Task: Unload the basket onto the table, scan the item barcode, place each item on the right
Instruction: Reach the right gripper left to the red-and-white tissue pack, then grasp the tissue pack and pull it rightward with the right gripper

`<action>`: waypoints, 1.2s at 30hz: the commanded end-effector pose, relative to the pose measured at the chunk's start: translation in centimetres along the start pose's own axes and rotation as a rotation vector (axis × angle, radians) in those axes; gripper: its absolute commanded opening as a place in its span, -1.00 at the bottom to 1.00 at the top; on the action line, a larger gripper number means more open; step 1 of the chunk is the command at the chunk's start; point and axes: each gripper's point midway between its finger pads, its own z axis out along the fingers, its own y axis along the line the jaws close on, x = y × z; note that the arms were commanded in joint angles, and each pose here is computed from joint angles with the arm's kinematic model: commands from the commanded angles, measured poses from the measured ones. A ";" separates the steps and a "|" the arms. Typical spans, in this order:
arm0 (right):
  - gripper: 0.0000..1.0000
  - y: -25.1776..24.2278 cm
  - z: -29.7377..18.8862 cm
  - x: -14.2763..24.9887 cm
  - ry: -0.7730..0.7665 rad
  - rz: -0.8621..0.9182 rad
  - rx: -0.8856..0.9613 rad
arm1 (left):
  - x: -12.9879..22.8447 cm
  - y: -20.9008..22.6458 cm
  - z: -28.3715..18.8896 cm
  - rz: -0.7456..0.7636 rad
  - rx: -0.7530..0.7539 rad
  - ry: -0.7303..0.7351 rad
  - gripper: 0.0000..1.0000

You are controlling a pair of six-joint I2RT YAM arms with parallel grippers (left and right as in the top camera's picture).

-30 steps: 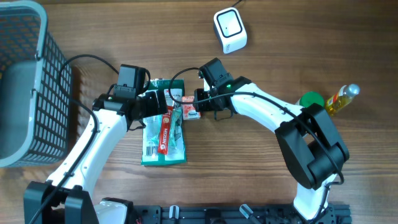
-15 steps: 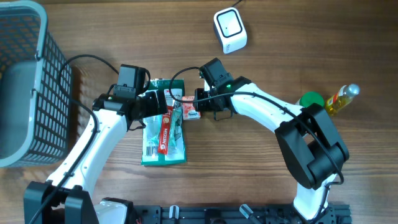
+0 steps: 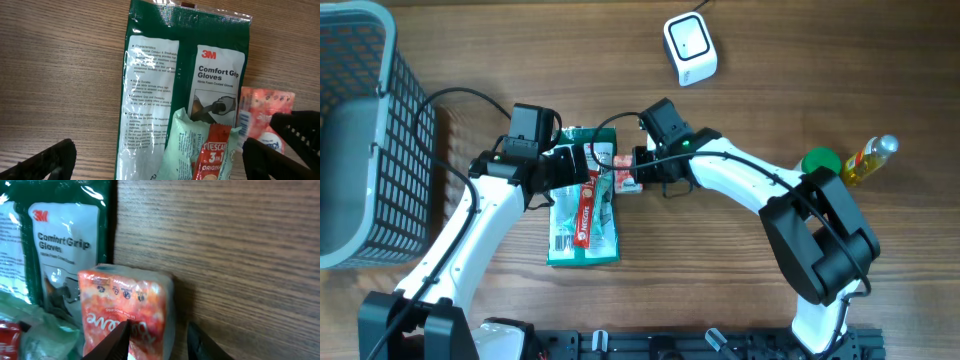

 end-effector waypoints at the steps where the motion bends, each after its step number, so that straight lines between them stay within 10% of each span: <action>1: -0.26 -1.2 1.6 2.2 0.048 0.043 0.009 | -0.9 -0.1 -0.8 -0.015 0.002 -0.034 1.00; 8: -0.89 -0.7 2.0 3.0 0.066 0.070 -0.060 | -0.9 -0.1 -0.8 -0.015 0.002 -0.033 1.00; 36: -0.91 2.8 -19.0 -0.2 0.178 0.006 -1.229 | -0.9 -0.1 -0.8 -0.016 0.002 -0.034 1.00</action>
